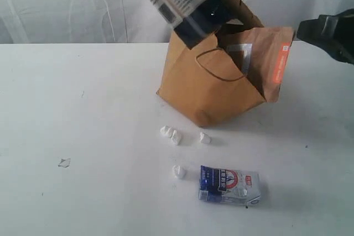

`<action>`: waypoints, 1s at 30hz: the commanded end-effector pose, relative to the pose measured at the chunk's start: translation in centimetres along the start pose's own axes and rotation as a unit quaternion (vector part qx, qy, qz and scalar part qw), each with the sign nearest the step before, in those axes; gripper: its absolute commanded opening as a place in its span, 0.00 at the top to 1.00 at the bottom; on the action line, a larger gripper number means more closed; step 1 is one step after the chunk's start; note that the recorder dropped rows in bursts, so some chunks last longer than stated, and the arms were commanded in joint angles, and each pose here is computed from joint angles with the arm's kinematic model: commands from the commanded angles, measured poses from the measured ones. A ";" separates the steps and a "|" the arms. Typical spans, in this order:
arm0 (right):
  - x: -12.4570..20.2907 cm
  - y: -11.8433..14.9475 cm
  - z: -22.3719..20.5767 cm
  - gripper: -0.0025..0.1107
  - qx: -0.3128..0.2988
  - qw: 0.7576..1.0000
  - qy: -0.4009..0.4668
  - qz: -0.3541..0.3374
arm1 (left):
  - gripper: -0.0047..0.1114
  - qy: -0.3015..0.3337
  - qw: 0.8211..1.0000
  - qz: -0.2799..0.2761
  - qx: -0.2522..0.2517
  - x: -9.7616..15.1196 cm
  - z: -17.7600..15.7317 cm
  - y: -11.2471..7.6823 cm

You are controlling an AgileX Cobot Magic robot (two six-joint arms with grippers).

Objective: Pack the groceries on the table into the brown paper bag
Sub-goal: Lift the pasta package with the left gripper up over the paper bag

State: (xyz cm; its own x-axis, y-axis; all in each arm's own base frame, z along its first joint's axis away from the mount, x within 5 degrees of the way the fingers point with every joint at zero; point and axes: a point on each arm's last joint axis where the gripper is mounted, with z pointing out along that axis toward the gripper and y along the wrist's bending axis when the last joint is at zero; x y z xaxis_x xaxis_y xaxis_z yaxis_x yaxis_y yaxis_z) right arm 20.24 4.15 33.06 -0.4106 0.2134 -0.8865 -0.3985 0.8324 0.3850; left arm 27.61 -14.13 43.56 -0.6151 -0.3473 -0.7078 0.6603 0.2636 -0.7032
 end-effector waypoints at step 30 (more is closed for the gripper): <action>2.8 -5.0 5.0 0.98 0.064 0.993 0.087 -0.042 | 0.96 -0.030 0.878 0.437 0.194 2.0 10.1 -4.8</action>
State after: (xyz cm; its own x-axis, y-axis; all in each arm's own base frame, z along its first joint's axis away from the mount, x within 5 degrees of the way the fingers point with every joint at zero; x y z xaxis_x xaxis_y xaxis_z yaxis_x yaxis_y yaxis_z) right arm 25.05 3.09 27.72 -0.5179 0.0795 -0.8517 -0.3191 0.9058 0.2786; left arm 28.66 -24.47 44.59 0.1152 -0.1334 -0.9844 0.9874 0.1236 0.0988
